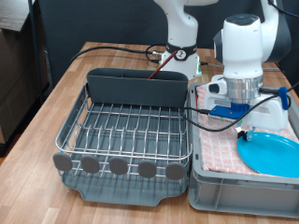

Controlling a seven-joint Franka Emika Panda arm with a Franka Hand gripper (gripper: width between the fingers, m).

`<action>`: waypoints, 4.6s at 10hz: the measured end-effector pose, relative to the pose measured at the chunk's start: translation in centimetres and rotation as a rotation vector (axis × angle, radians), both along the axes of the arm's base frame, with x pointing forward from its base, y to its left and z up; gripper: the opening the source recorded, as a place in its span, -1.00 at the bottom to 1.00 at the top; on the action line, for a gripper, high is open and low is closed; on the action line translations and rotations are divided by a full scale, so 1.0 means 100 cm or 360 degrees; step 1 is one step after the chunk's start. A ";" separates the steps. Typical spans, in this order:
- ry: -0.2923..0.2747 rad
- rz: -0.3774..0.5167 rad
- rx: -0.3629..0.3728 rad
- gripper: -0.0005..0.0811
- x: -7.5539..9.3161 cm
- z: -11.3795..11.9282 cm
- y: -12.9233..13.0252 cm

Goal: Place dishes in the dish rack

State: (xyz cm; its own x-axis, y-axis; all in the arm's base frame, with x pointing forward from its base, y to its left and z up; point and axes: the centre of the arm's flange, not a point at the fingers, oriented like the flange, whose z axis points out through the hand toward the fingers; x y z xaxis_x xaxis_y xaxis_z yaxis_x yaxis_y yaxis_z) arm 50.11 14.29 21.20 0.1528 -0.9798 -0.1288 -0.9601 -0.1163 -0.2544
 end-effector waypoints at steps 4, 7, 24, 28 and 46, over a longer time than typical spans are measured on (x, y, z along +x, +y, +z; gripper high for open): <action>-0.0006 0.0014 -0.0037 -0.86 0.001 0.004 0.001; 0.0003 0.0026 -0.0074 -0.88 0.003 0.017 0.002; 0.0077 0.0180 -0.0359 -0.94 0.003 0.135 -0.008; 0.0154 0.0281 -0.0510 -0.94 -0.001 0.186 -0.005; 0.0384 0.0874 -0.1437 -0.94 -0.004 0.253 -0.163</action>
State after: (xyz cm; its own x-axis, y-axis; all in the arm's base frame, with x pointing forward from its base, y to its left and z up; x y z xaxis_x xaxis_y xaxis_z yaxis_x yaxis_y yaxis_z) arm 49.67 -2.06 46.52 0.6667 -0.5337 0.5202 -0.7332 -0.5950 0.3292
